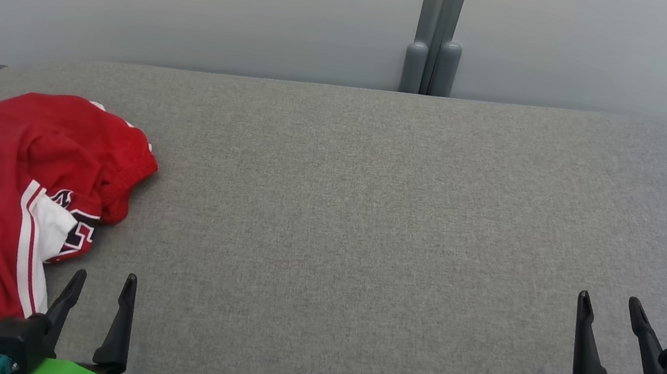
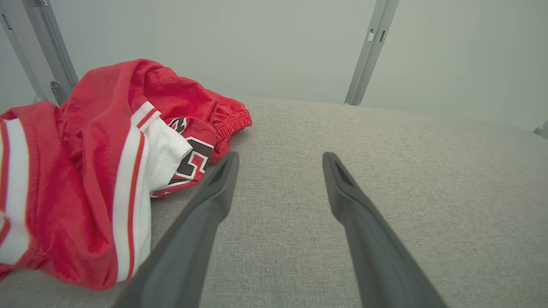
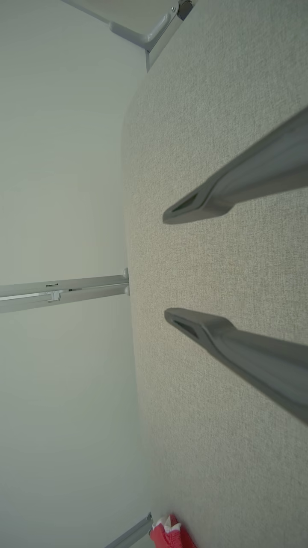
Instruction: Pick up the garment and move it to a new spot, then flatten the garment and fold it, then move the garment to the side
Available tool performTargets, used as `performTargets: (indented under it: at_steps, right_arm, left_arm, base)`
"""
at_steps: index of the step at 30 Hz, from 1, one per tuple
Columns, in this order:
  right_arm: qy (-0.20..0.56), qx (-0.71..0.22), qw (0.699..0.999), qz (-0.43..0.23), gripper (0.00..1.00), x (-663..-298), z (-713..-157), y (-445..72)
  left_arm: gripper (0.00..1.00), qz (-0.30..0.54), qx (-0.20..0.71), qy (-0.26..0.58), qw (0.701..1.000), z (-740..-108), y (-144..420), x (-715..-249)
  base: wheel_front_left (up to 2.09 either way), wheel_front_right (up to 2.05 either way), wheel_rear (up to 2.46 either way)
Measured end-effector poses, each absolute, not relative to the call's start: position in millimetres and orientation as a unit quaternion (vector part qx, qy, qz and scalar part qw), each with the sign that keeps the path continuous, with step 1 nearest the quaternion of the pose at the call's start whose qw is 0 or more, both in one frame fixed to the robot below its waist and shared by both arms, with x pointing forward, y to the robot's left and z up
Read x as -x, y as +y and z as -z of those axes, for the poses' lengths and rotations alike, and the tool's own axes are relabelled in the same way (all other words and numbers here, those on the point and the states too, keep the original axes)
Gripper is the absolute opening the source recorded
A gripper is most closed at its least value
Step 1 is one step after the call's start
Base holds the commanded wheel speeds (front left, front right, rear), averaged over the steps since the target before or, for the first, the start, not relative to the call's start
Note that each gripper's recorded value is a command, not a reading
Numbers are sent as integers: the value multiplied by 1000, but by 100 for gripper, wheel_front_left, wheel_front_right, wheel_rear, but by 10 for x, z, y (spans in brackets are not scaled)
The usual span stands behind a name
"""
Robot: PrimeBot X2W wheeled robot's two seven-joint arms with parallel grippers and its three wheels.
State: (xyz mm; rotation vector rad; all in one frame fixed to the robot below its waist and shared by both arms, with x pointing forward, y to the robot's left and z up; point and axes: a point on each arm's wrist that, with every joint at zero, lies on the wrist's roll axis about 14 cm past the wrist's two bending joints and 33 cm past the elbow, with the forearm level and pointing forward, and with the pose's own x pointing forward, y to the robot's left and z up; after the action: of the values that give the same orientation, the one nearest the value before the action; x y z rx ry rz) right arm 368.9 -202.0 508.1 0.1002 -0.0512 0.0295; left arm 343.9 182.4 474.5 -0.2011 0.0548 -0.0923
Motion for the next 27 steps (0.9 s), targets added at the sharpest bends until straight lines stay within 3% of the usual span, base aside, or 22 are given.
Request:
performTargets:
  at_steps: [27]
  right_arm:
    - [-21, 59, 997, -44, 100, -3605, -4982, -1937]
  left_arm:
    - [100, 58, 33, 28, 997, -4653, 1803, -3323]
  base:
    - [0, 0, 0]
